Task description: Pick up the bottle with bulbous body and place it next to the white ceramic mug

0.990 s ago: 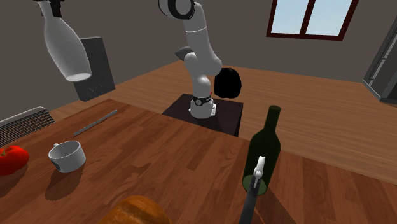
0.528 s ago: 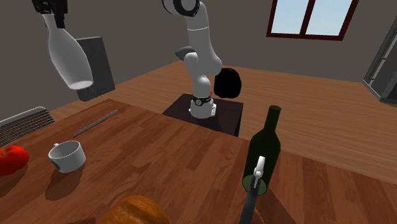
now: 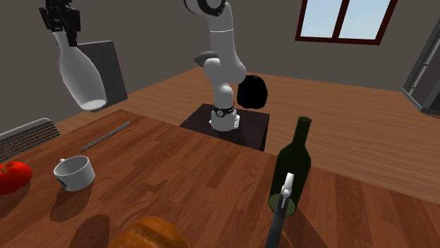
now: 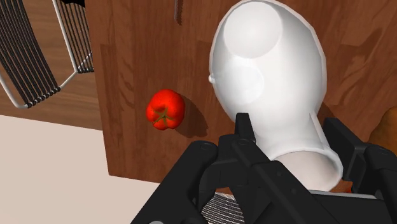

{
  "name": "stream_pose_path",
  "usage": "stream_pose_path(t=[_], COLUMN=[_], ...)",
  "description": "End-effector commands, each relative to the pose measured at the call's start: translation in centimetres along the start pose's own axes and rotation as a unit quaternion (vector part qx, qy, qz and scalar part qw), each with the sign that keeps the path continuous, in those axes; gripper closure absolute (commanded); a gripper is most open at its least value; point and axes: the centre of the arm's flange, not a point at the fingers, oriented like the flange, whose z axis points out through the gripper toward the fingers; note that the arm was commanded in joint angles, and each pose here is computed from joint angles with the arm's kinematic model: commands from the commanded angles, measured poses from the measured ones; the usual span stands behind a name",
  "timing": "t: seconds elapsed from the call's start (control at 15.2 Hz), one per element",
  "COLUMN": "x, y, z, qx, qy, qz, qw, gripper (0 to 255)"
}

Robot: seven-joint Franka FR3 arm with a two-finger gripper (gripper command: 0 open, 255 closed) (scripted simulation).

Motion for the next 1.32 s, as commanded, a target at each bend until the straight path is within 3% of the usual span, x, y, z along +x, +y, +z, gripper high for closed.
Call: stream_pose_path(t=[0.0, 1.25], x=[-0.1, -1.7], y=[0.0, 0.0], z=[1.0, 11.0], qx=[0.0, 0.0], qy=[0.0, 0.0], qz=[0.0, 0.0], qw=[1.0, 1.0], gripper=[255, 255])
